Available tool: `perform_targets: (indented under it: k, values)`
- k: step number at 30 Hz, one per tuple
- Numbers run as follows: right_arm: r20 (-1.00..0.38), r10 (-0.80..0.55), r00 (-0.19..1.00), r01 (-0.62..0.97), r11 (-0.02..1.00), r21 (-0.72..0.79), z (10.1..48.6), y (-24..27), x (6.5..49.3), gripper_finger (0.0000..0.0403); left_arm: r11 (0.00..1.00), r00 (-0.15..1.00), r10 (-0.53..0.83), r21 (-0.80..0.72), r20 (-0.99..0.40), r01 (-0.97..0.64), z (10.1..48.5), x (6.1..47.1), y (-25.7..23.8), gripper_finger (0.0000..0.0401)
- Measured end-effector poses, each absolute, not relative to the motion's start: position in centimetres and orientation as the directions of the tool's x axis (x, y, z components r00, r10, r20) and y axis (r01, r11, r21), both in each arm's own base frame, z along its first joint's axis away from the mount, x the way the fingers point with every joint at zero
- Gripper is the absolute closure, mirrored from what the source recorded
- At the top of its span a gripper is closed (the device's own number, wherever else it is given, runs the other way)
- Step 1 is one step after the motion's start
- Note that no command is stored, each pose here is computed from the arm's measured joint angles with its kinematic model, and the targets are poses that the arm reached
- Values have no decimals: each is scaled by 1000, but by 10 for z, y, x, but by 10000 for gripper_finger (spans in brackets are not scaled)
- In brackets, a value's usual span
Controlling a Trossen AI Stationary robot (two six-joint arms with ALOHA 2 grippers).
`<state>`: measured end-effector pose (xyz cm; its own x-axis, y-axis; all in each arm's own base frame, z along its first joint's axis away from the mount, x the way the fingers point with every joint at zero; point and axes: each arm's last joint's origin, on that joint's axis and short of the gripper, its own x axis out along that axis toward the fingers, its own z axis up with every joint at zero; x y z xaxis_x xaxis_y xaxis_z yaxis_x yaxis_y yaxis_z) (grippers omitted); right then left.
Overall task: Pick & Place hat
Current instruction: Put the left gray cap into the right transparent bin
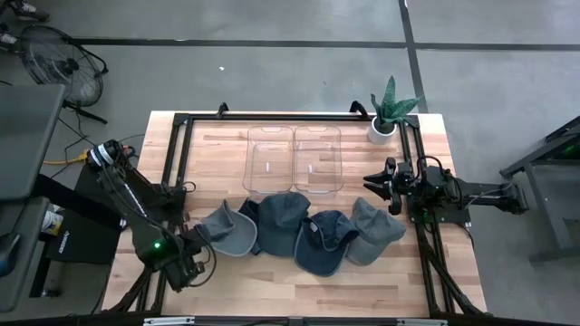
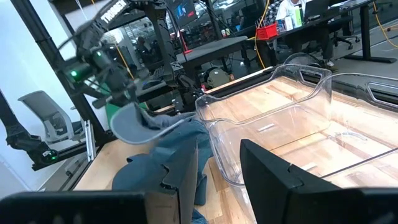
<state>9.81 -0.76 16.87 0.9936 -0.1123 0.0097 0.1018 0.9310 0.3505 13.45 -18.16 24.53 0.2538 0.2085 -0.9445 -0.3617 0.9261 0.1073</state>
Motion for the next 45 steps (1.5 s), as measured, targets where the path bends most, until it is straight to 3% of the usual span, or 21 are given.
perform_targets:
  k: [8, 15, 21, 29, 39, 45]
  values:
    - [10, -112, 994, 102, 931, 350, 169, -8, 98, 286, 918, 309, 272, 150, -911, -367, 295, 135, -178, 400]
    - [13, -113, 994, 101, 931, 351, 169, -8, 98, 286, 911, 438, 276, 88, -856, -404, 320, 140, -179, 400]
    - [17, -119, 993, 100, 896, 432, 169, -8, 98, 286, 870, 438, 303, 58, -846, -489, 323, 153, -170, 401]
    - [29, -121, 992, 83, 819, 568, 170, -8, 98, 286, 875, 466, 280, 24, -839, -483, 324, 176, -160, 401]
    - [159, -98, 982, 1, 853, 522, 183, -7, 97, 286, 877, 493, 274, 4, -825, -480, 326, 202, -144, 401]
    - [153, -96, 984, -7, 825, 565, 198, -7, 98, 286, 905, 510, 262, 25, -819, -425, 327, 217, -132, 401]
